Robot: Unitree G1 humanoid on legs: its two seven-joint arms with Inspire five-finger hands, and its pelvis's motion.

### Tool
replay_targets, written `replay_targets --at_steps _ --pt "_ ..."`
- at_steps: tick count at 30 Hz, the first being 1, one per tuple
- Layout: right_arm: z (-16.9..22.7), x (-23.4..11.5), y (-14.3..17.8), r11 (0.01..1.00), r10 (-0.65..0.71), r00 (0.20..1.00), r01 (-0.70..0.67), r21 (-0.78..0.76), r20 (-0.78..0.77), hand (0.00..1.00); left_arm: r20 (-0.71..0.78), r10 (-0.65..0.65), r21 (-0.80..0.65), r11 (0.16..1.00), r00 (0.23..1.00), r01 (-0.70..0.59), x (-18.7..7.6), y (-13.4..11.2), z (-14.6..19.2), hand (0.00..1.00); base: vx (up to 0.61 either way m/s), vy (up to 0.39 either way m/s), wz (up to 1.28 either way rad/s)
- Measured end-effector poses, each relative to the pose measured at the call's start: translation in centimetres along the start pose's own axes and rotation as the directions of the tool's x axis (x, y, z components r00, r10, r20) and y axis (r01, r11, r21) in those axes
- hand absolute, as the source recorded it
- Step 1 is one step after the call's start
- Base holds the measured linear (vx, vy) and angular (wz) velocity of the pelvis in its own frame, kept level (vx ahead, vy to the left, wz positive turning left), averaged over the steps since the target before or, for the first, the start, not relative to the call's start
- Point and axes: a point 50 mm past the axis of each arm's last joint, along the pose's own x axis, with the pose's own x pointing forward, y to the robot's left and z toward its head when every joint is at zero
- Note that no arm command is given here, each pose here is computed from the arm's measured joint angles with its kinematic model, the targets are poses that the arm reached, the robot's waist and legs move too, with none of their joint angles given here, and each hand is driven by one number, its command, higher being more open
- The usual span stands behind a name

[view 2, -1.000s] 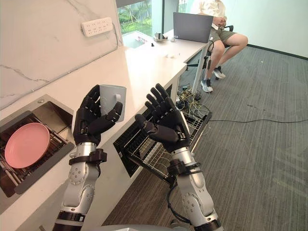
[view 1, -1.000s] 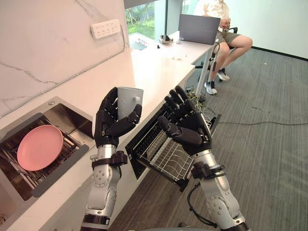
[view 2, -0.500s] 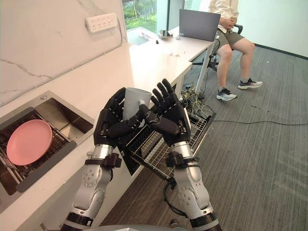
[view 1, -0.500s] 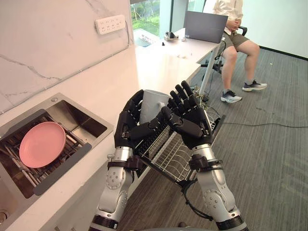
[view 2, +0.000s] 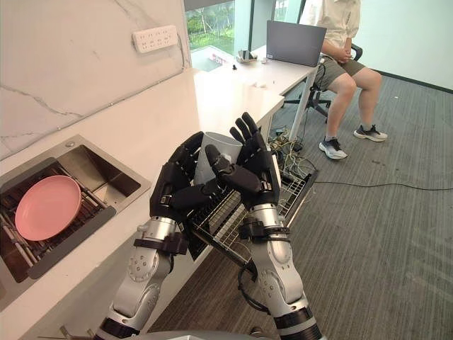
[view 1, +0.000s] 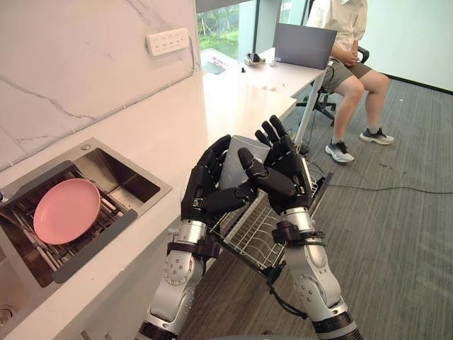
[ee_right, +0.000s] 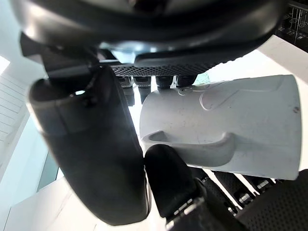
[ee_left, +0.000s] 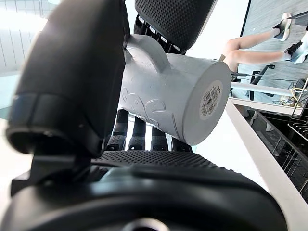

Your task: Walk over to the sink, pick up the cup, carry it to the dishwasher, place the cup inside the dishwasher, then close the dishwasher door

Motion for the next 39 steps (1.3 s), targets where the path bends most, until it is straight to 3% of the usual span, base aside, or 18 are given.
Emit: replay_targets --at_steps 8,9,16,26,27,34,39 --pt "0.1 0.3 -0.8 1.0 -0.028 0.999 0.028 0.002 -0.04 0.9 0.0 -0.064 0.125 0.99 0.998 0.063 0.4 -0.1 0.2 0.3 0.0 0.0 0.0" --pt "0.1 0.3 -0.9 0.999 -0.036 0.998 0.037 0.017 -0.048 0.3 0.004 -0.077 0.164 0.984 0.997 0.075 0.6 -0.1 0.3 0.3 0.0 0.0 0.0" --pt "0.4 0.7 -1.9 0.997 -0.045 0.995 0.05 0.059 -0.085 0.3 0.036 -0.166 0.364 0.921 0.986 0.141 1.3 0.1 1.7 0.3 -0.02 0.002 0.0" --pt "1.1 1.2 -1.9 0.992 -0.024 0.998 0.03 0.118 -0.052 0.3 0.095 -0.219 0.481 0.864 0.971 0.148 1.8 -0.4 3.1 0.3 -0.03 0.001 0.0" --pt "1.2 1.2 -1.9 0.992 -0.019 0.999 0.024 0.121 -0.042 0.3 0.104 -0.221 0.486 0.862 0.97 0.144 1.8 -0.5 3.3 0.9 -0.04 0.001 0.0" --pt "1.2 1.6 -1.1 0.992 0.011 1.0 -0.008 0.128 -0.018 0.3 0.191 -0.251 0.483 0.866 0.949 0.132 1.6 -1.7 5.1 0.9 0.0 0.0 0.0" --pt "1.3 1.6 -0.8 0.999 -0.006 1.0 0.005 0.041 0.026 0.3 0.251 -0.174 0.391 0.918 0.952 0.064 0.8 -1.6 5.6 0.9 0.0 0.001 0.01"
